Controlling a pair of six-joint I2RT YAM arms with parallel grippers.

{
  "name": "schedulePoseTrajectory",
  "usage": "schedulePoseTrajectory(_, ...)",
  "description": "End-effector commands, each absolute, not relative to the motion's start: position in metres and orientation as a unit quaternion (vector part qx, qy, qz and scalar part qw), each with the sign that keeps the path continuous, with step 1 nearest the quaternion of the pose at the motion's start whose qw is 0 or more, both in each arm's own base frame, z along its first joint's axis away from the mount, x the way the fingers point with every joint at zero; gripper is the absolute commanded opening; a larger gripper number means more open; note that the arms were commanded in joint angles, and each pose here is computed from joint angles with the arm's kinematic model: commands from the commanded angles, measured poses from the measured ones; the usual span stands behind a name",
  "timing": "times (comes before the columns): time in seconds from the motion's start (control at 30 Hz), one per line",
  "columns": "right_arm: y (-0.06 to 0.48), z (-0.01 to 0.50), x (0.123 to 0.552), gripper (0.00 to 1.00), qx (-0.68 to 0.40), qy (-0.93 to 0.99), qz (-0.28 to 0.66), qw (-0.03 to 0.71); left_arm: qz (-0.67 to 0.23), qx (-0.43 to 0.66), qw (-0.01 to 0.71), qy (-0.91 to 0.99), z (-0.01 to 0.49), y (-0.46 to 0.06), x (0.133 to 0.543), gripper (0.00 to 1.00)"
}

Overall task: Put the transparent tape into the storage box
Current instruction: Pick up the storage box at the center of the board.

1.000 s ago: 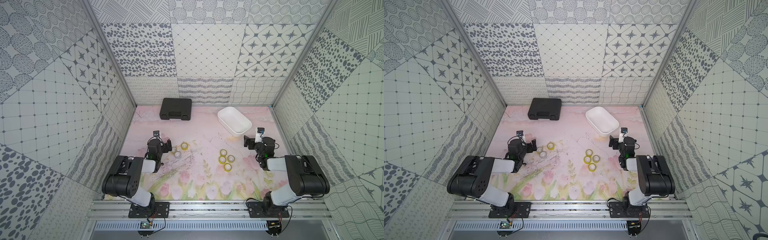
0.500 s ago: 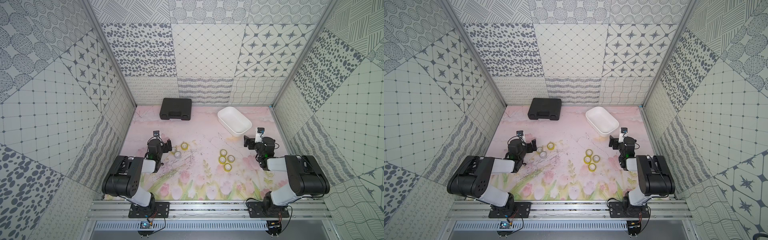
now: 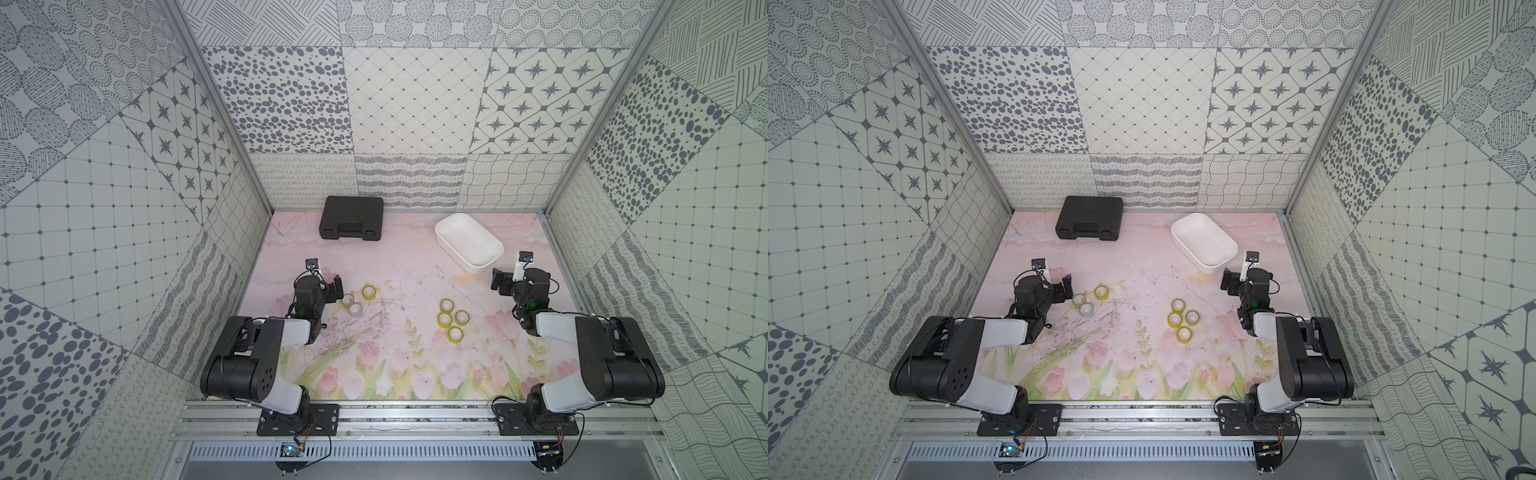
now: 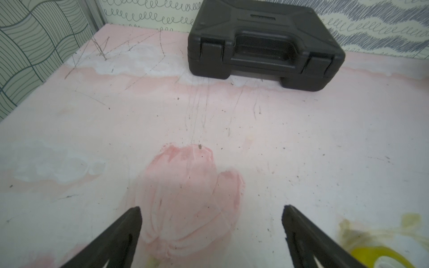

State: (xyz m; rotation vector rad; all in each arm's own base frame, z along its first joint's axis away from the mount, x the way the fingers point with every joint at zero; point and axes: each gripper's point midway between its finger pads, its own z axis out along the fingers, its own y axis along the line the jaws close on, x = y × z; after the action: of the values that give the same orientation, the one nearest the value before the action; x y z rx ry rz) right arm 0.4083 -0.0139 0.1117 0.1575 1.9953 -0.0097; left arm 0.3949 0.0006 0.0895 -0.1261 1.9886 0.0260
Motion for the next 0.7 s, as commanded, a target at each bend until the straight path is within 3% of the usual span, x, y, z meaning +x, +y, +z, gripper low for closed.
schedulePoseTrajectory(0.0, -0.03, 0.145, 0.408, 0.96, 0.134, 0.84, -0.01, 0.525, 0.014, -0.035, 0.547, 0.836, 0.118, -0.004, 0.394, 0.99)
schedulePoseTrajectory(0.1, -0.05, 0.151, 0.391, 0.97, 0.273, 0.827, 0.004, 0.492, 0.003, -0.044, 0.55, 0.834, 0.145, -0.006, 0.391, 0.99)
schedulePoseTrajectory(0.2, -0.038, 0.155, 0.39, 0.97, 0.325, 0.819, 0.112, 0.46, -0.013, -0.059, 0.552, 0.832, 0.172, -0.008, 0.391, 0.99)
schedulePoseTrajectory(0.4, 0.002, 0.144, 0.417, 0.97, 0.321, 0.865, 0.205, 0.328, -0.065, -0.077, 0.536, 0.838, 0.225, -0.026, 0.398, 0.99)
schedulePoseTrajectory(0.67, 0.023, 0.137, 0.442, 0.97, 0.323, 0.887, 0.196, 0.264, -0.094, -0.023, 0.528, 0.843, 0.26, -0.07, 0.403, 0.99)
